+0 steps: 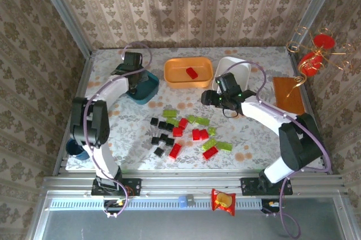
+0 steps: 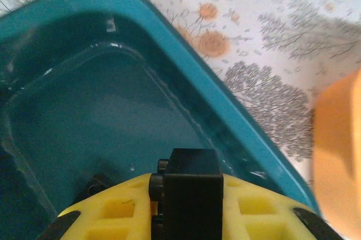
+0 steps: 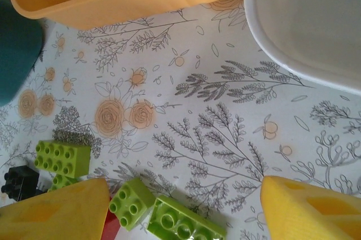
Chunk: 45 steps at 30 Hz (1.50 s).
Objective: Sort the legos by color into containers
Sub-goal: Place the lego in the container, then pick up the lego from the bottom-center of the table.
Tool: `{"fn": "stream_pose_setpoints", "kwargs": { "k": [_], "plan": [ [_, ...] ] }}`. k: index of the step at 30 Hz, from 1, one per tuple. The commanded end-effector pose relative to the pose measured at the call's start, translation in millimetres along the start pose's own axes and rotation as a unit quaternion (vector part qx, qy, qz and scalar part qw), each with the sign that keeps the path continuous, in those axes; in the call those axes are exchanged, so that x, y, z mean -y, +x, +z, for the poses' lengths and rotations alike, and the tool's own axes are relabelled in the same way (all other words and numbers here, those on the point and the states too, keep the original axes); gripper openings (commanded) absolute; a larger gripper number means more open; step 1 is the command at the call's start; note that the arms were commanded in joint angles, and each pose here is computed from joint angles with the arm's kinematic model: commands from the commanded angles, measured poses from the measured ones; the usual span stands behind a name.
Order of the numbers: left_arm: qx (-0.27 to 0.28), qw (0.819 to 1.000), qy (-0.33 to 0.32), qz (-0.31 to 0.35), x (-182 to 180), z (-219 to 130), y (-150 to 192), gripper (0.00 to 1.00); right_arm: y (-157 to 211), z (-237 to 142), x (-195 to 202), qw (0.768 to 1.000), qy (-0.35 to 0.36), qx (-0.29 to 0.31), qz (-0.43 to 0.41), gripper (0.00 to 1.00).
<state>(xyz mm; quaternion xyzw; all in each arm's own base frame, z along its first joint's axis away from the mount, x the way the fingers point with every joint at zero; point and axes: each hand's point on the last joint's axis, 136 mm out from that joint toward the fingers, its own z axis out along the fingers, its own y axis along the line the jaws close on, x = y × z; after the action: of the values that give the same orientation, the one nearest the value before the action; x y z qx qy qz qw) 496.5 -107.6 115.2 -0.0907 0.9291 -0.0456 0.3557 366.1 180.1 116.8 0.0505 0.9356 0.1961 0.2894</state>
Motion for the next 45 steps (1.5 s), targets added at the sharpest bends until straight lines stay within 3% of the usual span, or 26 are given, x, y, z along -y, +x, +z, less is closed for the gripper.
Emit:
{"fn": "stream_pose_setpoints", "kwargs": {
  "k": [1,8,15,19,24,28,32,36,40,45],
  "plan": [
    [-0.023,0.999,-0.012,0.019,1,9,3,0.2,0,-13,8,1.0,0.017,0.014,0.007,0.73],
    [-0.012,1.0,-0.005,0.013,11,9,-17,0.46,10,-24,10,1.0,0.011,0.008,0.013,0.75],
    [0.038,0.998,0.051,-0.023,27,-44,-29,0.69,27,-27,14,1.0,0.013,-0.003,0.018,0.76],
    [0.068,0.99,0.123,-0.035,53,-92,-10,0.81,38,-30,18,1.0,0.019,-0.008,0.017,0.76],
    [0.082,0.977,0.197,-0.004,86,-145,45,1.0,58,-27,22,0.999,0.023,-0.028,0.013,0.76],
    [0.072,0.97,0.228,0.028,95,-168,94,1.0,79,-21,20,0.998,0.024,-0.057,-0.006,0.77],
    [0.065,0.97,0.231,0.049,81,-182,130,1.0,102,-17,4,0.995,0.006,-0.082,-0.063,0.79],
    [0.07,0.97,0.224,0.054,62,-190,145,1.0,110,-16,-22,0.99,-0.018,-0.091,-0.104,0.77],
    [0.059,0.976,0.2,0.064,46,-189,156,1.0,132,-5,-35,0.981,-0.002,-0.124,-0.15,0.72],
    [0.056,0.977,0.195,0.06,40,-186,162,1.0,136,2,-42,0.975,0.036,-0.117,-0.186,0.67]
  ]
}}
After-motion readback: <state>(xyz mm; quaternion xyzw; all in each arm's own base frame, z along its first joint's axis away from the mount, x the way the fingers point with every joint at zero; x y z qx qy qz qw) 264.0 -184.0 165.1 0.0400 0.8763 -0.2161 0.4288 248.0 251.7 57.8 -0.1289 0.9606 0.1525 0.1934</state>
